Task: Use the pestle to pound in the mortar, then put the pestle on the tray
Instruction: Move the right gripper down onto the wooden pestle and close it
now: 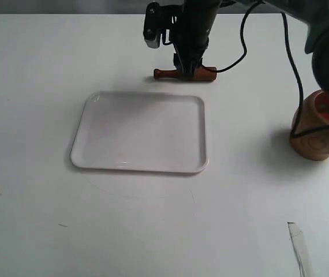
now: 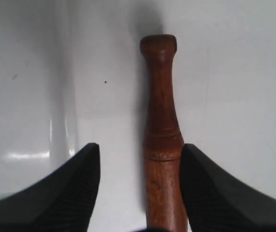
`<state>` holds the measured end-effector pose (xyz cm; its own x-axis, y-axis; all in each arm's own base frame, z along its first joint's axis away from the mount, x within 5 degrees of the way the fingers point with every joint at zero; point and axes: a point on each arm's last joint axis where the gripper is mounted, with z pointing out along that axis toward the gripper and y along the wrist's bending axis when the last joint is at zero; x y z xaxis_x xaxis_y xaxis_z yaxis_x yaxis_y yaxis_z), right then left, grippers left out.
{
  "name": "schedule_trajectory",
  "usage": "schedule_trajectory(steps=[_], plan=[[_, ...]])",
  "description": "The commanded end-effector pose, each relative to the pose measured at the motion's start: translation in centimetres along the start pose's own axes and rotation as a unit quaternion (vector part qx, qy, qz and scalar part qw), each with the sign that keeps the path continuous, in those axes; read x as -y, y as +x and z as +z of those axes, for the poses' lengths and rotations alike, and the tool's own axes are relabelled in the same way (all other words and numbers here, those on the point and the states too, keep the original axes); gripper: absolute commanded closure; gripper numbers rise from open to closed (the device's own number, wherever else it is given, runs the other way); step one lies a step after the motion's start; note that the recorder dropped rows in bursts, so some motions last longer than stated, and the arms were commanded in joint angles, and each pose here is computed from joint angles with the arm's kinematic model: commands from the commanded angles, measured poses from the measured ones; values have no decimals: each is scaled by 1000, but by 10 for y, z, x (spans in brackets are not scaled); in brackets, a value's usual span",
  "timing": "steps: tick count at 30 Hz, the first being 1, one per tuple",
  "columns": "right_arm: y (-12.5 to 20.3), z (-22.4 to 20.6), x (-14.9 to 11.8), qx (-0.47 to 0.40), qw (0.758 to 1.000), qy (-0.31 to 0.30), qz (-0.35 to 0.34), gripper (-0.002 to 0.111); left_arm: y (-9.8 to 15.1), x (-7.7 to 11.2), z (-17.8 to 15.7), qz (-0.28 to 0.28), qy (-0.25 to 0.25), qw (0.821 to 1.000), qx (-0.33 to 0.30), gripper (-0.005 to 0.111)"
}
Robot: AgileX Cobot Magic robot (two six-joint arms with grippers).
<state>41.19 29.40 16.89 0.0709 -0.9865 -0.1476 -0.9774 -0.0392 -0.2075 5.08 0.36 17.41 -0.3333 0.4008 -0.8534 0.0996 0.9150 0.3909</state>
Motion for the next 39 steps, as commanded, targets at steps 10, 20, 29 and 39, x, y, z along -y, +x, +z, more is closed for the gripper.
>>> schedule_trajectory(steps=[10, 20, 29, 39], plan=[[-12, 7, 8, 59, 997, 41, -3, 62, 0, 1, 0, -6, 4, 1000, 4, 107], [-10, 30, 7, 54, 998, 41, -6, 62, 0, 1, 0, -6, 4, 1000, 4, 107], [-10, 41, 8, 56, 997, 47, -6, 62, 0, 1, 0, -6, 4, 1000, 4, 107], [-9, 53, 7, 54, 997, 45, -6, 76, 0, 1, 0, -6, 4, 1000, 4, 107]])
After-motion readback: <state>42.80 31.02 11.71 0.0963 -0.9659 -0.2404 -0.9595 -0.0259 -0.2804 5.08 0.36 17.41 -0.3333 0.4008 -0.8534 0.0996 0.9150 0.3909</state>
